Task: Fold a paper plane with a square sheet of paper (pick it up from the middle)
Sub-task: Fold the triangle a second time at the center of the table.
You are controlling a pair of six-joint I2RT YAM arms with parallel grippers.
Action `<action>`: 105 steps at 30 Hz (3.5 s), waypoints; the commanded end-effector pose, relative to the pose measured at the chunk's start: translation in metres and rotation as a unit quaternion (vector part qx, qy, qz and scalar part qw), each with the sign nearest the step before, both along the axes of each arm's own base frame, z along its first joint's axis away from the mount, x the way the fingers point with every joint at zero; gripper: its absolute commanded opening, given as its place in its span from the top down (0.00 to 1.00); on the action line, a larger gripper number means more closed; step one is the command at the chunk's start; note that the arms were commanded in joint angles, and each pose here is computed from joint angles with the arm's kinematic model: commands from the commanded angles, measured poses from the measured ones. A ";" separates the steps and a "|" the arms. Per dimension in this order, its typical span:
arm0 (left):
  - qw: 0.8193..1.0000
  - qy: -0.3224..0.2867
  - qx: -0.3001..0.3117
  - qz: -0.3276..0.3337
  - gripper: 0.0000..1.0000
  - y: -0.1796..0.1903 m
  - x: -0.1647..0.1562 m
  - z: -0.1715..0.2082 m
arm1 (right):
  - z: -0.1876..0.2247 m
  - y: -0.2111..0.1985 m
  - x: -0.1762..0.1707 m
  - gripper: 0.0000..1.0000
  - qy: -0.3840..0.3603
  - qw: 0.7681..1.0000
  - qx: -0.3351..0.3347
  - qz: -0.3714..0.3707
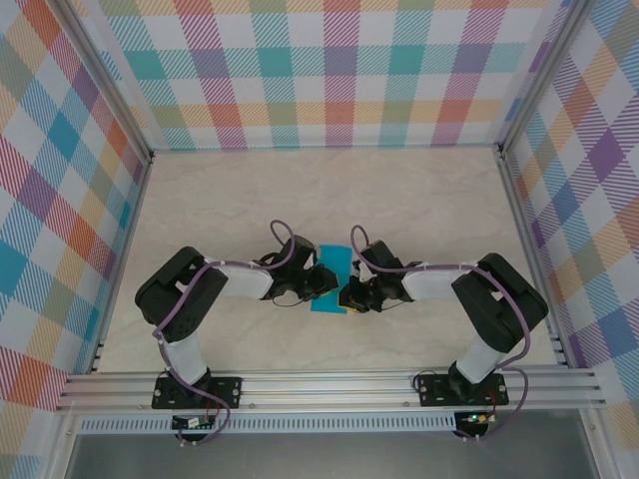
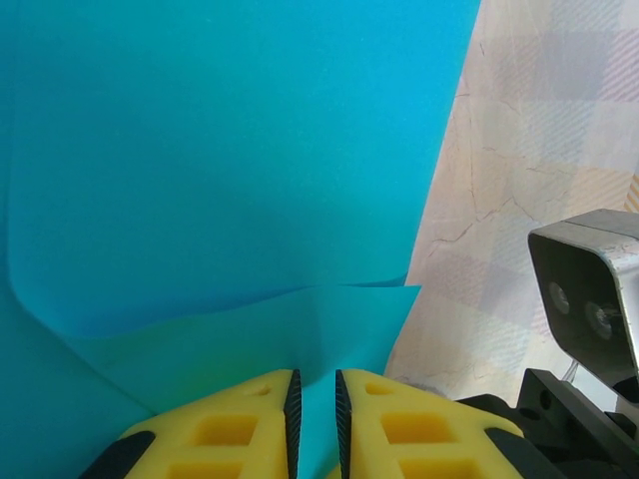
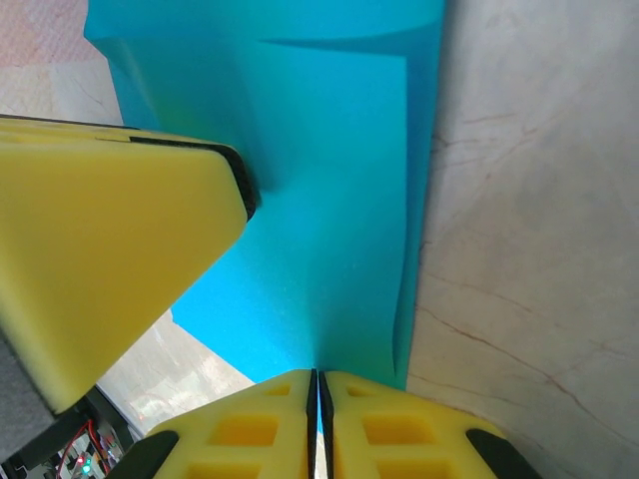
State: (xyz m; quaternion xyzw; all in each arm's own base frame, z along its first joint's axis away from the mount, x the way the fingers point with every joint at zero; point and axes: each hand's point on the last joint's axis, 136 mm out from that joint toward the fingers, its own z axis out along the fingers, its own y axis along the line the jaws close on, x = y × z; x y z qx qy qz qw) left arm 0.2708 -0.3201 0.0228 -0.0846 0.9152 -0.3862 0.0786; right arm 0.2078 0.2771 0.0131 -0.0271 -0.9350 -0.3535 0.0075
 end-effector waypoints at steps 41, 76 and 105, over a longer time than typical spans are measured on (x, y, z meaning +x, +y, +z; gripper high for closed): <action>0.995 -0.053 0.038 0.077 0.79 0.061 0.063 0.003 | -0.026 -0.029 -0.026 0.87 0.046 0.997 -0.067 -0.008; 0.999 -0.016 0.027 0.008 0.81 0.029 0.023 -0.012 | 0.028 0.005 0.001 0.84 -0.009 1.000 0.013 0.007; 0.999 -0.005 0.051 0.013 0.82 0.037 0.019 -0.024 | 0.027 0.010 0.000 0.81 0.018 1.000 0.005 0.024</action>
